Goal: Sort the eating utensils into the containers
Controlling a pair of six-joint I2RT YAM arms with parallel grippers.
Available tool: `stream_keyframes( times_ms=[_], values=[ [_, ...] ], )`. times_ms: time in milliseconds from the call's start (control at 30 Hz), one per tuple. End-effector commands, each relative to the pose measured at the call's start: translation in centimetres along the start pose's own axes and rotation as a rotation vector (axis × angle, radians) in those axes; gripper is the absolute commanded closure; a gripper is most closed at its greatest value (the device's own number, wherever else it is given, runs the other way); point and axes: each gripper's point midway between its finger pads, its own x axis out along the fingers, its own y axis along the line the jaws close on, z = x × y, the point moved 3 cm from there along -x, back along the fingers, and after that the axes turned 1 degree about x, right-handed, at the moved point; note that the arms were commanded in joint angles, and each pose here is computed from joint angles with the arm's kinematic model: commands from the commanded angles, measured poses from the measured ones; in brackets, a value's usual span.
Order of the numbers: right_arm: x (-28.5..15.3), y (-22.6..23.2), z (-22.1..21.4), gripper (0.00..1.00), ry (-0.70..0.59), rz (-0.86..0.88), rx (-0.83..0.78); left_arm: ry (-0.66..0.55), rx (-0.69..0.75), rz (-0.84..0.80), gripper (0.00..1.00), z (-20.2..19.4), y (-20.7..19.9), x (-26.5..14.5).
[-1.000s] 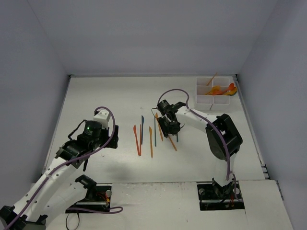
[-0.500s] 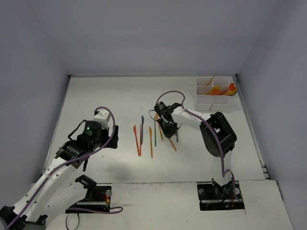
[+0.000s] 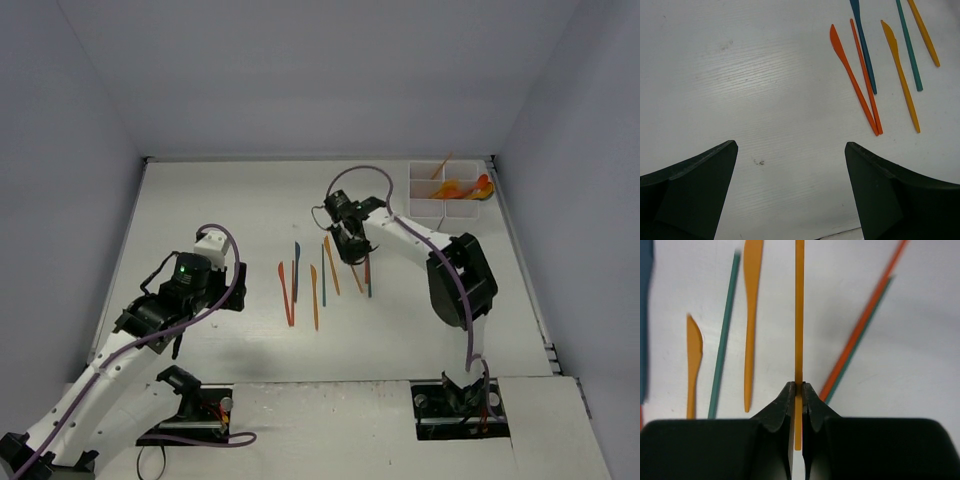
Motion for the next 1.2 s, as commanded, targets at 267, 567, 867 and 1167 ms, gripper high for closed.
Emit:
stream_keyframes(
  times_ms=[267, 567, 867, 1167],
  values=[
    [-17.4, -20.1, 16.0, 1.00, -0.735, -0.264, 0.458, -0.097, -0.010, 0.014, 0.13, 2.3, 0.2, -0.7],
    [-19.0, -29.1, 19.8, 1.00, -1.118, -0.394, 0.719, -0.089, -0.012, 0.014, 0.13, 2.1, 0.1, -0.5],
    [-15.3, -31.8, 21.8, 1.00, -1.209, -0.450, 0.752, -0.081, -0.014, 0.018, 0.13, 2.0, 0.1, -0.3],
    [-9.3, -30.8, 21.7, 1.00, -1.158, -0.396, 0.752, -0.076, -0.015, 0.020, 0.13, 1.9, 0.1, -0.2]
  ],
)
